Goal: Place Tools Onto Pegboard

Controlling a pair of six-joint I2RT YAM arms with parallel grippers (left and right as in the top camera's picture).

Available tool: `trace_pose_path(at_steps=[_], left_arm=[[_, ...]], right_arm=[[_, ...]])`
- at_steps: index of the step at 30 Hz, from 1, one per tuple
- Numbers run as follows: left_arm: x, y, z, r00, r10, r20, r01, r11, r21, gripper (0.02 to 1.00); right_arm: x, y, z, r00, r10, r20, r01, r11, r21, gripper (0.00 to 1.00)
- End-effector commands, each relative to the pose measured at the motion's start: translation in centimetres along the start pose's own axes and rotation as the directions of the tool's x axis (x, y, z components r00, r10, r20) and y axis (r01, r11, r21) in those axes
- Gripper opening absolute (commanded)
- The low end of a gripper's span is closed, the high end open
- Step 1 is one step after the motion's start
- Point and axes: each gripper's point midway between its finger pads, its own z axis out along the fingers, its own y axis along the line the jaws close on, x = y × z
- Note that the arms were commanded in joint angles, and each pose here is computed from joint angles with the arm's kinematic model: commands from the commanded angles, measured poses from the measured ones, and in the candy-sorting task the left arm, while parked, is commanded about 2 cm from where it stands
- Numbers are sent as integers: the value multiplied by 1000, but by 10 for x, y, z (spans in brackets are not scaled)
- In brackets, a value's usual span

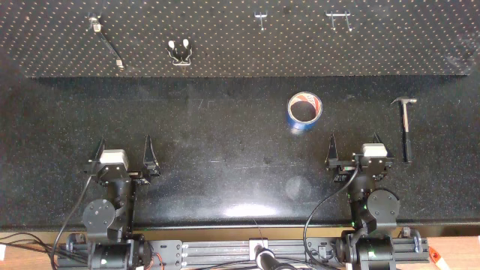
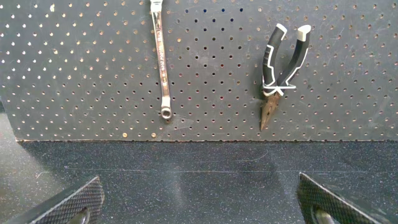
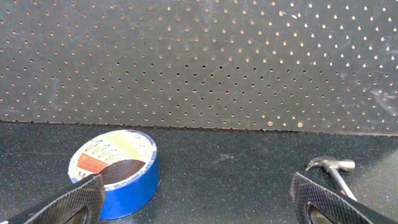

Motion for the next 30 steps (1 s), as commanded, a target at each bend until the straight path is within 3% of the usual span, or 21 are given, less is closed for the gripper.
trace_pose_path(at_steps=[1, 25, 30], left_arm=[[0, 0, -1, 1000, -21, 2, 21, 1000, 1, 996], [0, 0, -1, 1000, -21, 2, 21, 1000, 1, 996], [0, 0, -1, 1000, -21, 3, 21, 1000, 1, 996]], right_arm=[[2, 1, 0, 1000, -14, -6, 14, 1000, -5, 963], [1, -2, 0, 1000, -13, -1, 13, 1000, 13, 963], [-30, 1, -2, 994, 36, 99, -36, 999, -4, 963]])
